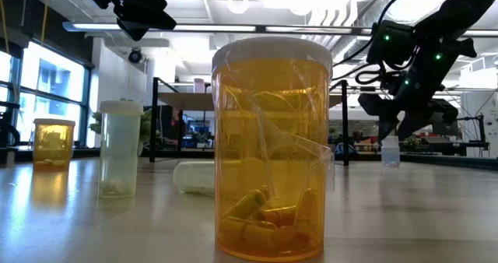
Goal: Pick and place medicine bottles onto shelf by color
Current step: Put the top transparent pill bottle on the shelf
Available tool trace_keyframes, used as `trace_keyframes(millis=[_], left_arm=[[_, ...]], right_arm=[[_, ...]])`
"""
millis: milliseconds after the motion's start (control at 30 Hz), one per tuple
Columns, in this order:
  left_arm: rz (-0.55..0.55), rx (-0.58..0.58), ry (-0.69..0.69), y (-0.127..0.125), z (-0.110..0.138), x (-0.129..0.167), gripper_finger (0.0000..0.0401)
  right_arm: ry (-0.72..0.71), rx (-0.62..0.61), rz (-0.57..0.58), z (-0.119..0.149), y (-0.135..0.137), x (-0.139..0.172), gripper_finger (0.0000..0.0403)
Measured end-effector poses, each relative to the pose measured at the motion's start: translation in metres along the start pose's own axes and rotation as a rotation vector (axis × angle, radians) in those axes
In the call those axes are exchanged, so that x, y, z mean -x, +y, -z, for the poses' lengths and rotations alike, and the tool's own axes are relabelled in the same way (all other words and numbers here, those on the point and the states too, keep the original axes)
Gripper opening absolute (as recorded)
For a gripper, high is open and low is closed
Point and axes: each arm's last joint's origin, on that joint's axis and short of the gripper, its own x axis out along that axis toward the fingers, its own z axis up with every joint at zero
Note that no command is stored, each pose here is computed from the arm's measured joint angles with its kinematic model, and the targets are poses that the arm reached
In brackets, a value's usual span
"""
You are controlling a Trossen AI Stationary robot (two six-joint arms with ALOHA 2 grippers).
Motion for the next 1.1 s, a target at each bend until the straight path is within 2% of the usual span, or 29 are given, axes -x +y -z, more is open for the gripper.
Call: trace_keyframes(millis=[400,667,1100], left_arm=[[0.0,0.0,0.0,0.0001,0.0,0.0,0.0172],[0.0,0.0,0.0,0.0001,0.0,0.0,0.0172],[0.0,0.0,0.0,0.0,0.0,0.0,0.0172]], right_arm=[[0.009,-0.033,-0.001,-0.0019,-0.0007,-0.0011,0.0148],[0.009,-0.031,-0.001,-0.0019,-0.0007,-0.001,0.0124],[0.011,-0.04,-0.04,-0.0047,-0.0023,0.005,0.0121]])
